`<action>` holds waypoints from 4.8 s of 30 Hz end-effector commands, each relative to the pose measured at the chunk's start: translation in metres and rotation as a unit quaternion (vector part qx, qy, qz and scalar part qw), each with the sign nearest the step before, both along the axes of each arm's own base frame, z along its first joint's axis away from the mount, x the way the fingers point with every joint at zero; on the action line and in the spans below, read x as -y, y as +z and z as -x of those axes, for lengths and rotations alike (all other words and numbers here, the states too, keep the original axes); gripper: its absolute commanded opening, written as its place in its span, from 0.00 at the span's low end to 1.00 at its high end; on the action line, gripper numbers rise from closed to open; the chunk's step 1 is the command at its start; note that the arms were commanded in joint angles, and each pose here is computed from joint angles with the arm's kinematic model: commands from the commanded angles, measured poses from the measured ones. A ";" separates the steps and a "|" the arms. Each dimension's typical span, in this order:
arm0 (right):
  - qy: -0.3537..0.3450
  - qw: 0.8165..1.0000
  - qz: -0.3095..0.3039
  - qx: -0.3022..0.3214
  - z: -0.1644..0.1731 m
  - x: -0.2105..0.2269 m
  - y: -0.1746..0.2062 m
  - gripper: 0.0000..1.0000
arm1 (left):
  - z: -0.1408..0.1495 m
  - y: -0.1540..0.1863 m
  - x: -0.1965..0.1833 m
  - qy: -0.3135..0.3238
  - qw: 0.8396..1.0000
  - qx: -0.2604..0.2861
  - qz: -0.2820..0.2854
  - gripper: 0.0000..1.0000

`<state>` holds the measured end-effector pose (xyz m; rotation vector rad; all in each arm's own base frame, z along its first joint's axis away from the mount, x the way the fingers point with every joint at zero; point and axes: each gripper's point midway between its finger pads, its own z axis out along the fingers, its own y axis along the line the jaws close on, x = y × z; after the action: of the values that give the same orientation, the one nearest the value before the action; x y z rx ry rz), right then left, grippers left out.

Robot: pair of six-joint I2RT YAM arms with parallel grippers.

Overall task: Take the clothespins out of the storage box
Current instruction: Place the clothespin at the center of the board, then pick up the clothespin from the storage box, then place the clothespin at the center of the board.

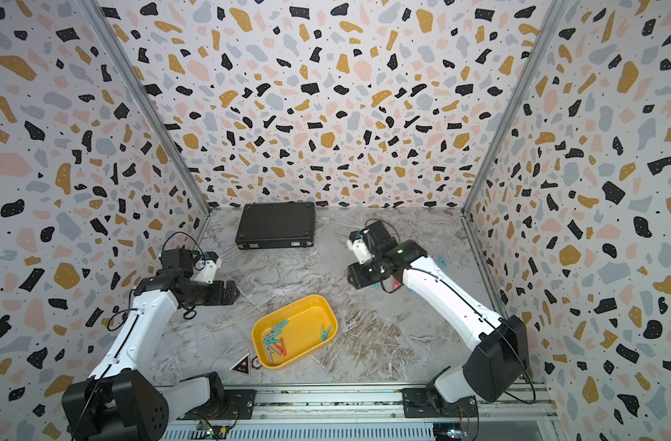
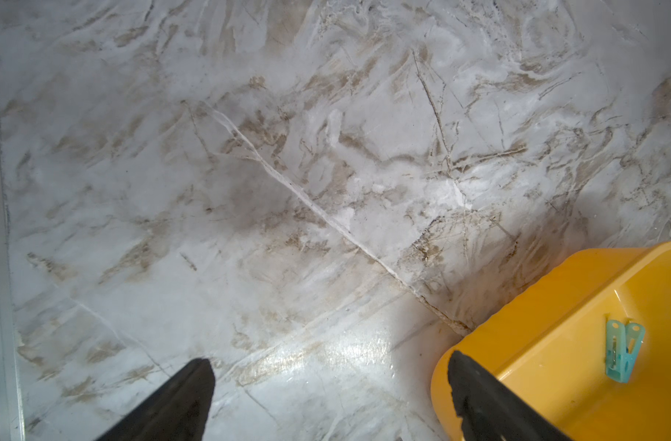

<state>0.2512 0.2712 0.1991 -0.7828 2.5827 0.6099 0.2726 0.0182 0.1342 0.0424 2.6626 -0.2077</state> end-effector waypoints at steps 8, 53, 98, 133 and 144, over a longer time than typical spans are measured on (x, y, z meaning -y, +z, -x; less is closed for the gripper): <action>0.166 0.986 -0.012 -0.030 0.093 -0.154 -0.048 0.55 | -0.003 0.004 -0.002 0.001 1.000 0.005 -0.002 1.00; 0.109 0.981 0.161 0.009 0.052 -0.145 -0.135 0.26 | -0.003 0.006 -0.004 0.004 1.000 0.010 -0.009 1.00; -0.247 0.950 0.186 -0.030 -0.027 0.167 -0.086 0.20 | -0.003 0.006 -0.003 0.003 1.000 0.009 -0.006 1.00; -0.384 0.862 0.306 -0.126 -0.122 0.342 -0.159 0.24 | -0.001 0.012 0.000 -0.003 1.000 0.021 0.002 1.00; -0.379 0.863 0.308 -0.131 -0.124 0.343 -0.170 0.35 | -0.001 0.012 0.000 -0.002 1.000 0.021 0.002 1.00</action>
<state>0.3727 -0.0692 0.0247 0.2421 3.0405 -0.3944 0.2724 0.0191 0.1372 0.0387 2.6508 -0.2038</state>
